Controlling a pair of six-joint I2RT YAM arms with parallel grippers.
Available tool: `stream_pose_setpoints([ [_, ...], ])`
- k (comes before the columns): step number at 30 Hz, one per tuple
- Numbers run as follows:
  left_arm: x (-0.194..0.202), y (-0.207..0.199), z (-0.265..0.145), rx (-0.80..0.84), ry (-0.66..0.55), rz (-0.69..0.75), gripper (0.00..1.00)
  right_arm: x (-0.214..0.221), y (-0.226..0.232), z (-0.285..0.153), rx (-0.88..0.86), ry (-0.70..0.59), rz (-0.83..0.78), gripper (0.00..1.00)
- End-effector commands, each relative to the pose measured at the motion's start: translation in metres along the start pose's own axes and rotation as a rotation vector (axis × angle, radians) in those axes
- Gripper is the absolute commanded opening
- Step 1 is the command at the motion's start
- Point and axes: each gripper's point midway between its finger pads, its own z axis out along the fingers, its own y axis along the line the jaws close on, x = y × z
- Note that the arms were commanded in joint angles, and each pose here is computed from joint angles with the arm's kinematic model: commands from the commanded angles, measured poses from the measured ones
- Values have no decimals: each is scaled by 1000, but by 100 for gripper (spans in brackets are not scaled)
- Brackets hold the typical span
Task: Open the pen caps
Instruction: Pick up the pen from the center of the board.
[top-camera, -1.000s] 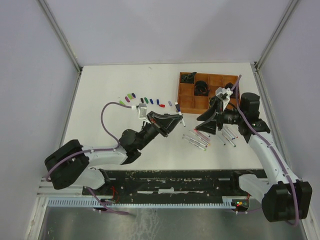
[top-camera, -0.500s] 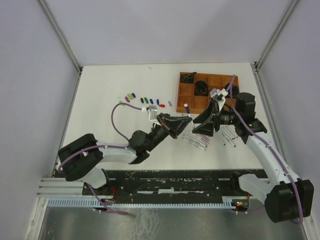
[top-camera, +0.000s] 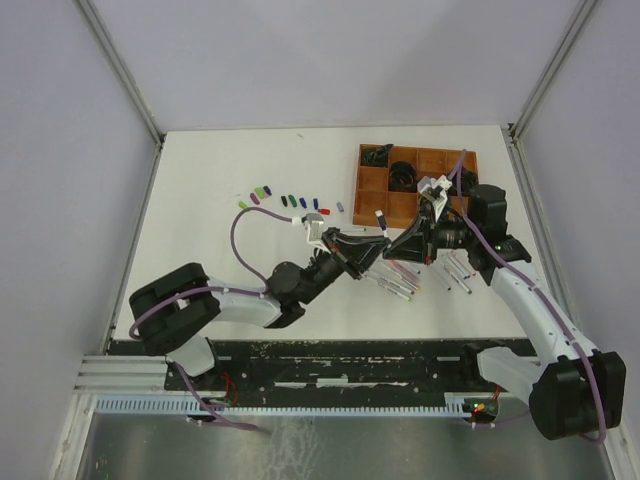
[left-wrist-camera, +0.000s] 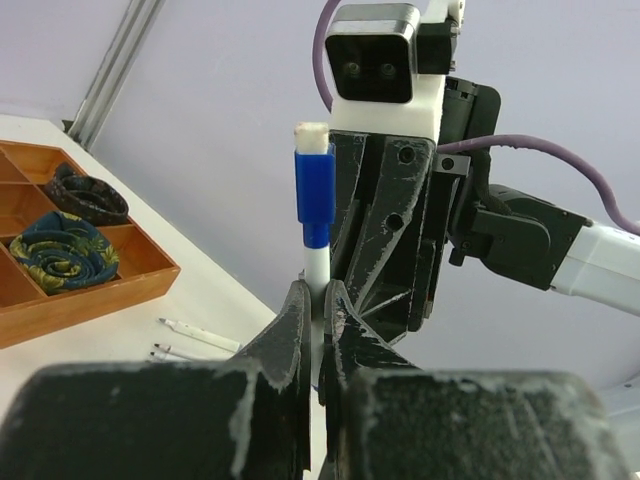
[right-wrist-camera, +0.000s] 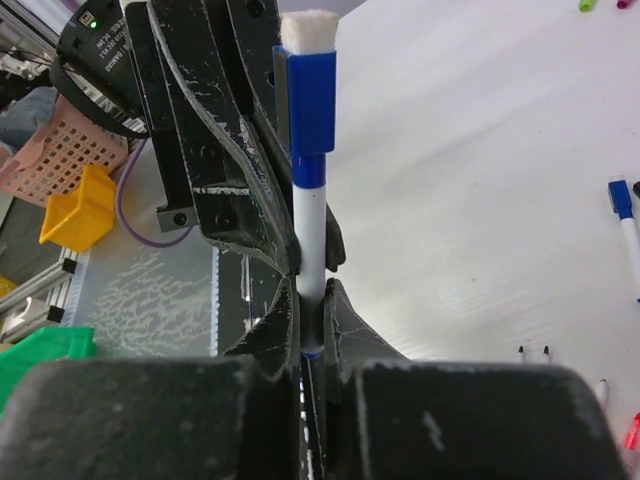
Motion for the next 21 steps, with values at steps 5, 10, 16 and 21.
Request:
stream_pose_setpoints([
  [5,-27,-18,6,50,-99,17,44,-11,6,-1,-1,12,-43,1],
  [10,-42,-10,-10,-11,-90,17,84,-7,4,-1,-6,29,-44,1],
  [16,-48,-7,-2,-9,16,14,85,-3,5,-2,-15,49,-41,1],
  [21,-43,-8,12,-2,73,6,78,-3,6,-2,-17,51,-41,1],
])
